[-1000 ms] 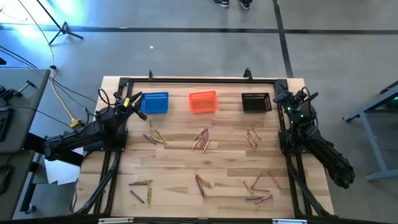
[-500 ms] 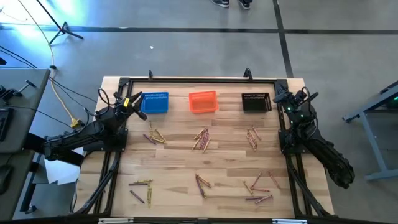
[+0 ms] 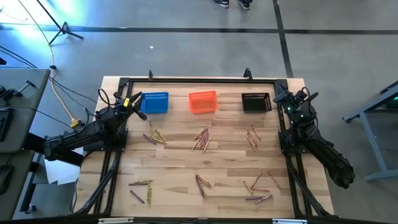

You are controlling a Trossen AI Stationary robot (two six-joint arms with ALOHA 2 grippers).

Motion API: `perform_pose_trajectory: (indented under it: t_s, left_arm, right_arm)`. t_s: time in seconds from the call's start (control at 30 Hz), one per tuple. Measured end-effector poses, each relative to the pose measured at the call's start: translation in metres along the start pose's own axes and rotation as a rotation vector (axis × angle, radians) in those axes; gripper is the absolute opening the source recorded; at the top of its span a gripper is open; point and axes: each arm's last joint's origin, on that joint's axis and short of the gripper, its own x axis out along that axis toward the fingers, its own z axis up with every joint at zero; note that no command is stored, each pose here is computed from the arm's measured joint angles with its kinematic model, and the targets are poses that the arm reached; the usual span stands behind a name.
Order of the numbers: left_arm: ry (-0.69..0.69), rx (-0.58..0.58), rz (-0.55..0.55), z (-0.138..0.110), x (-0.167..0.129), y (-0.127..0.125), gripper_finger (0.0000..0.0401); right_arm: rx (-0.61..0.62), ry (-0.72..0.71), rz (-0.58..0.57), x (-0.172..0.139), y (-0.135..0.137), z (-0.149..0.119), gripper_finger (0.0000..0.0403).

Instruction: Sort crayons

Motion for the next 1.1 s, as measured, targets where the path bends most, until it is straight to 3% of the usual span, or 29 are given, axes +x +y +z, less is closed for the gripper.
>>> perform_pose_trajectory:
  t_s: [1.1]
  left_arm:
    - [0.0,0.0,0.0,0.0,0.0,0.0,0.006]
  right_arm:
    - [0.0,-0.011,-0.014,0.0,-0.0004,0.0004,0.0115]
